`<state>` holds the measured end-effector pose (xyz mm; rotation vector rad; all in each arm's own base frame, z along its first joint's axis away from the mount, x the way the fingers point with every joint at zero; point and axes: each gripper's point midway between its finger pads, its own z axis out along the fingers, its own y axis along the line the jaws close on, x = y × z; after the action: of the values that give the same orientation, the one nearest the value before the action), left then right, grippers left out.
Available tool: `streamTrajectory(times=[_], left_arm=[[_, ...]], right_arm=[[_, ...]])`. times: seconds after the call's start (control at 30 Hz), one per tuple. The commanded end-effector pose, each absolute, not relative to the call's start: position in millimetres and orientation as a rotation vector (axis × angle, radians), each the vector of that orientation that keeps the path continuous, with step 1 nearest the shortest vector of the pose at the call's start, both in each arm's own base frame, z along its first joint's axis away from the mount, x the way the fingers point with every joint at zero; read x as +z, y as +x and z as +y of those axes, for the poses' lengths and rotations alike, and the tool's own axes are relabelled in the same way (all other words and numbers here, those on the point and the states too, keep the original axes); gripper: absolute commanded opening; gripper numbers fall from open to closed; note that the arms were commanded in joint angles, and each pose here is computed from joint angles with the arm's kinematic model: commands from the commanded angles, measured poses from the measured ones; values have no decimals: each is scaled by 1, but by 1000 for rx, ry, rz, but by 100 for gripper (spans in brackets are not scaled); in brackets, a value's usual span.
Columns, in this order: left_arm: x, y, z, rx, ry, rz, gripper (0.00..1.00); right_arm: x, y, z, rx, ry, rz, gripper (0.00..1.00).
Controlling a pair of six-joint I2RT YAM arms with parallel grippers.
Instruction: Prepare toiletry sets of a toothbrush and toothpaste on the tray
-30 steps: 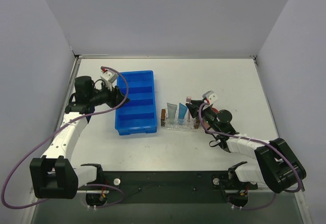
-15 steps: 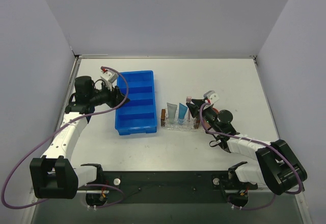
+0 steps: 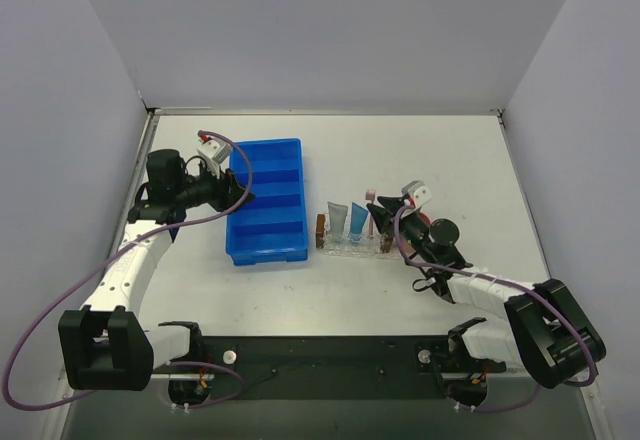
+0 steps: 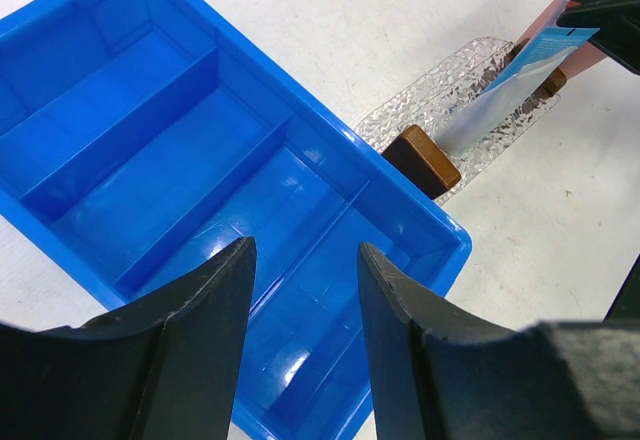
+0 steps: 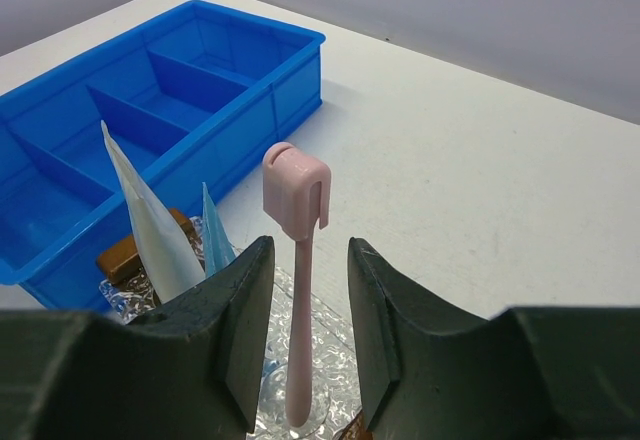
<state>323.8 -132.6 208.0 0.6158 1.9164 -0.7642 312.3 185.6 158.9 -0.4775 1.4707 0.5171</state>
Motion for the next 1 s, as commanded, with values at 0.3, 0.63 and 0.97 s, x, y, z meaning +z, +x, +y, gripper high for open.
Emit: streamTrajectory(times=[0.3, 0.63, 0.97], left_arm=[[221, 324, -134, -764, 648, 1868, 55], [220, 323, -135, -767, 648, 1870, 55], [220, 323, -134, -759, 647, 1869, 55]], right_arm=[[254, 298, 177, 510, -429, 1075, 31], [251, 292, 175, 510, -432, 1082, 30], [243, 281, 171, 494, -460, 1088, 30]])
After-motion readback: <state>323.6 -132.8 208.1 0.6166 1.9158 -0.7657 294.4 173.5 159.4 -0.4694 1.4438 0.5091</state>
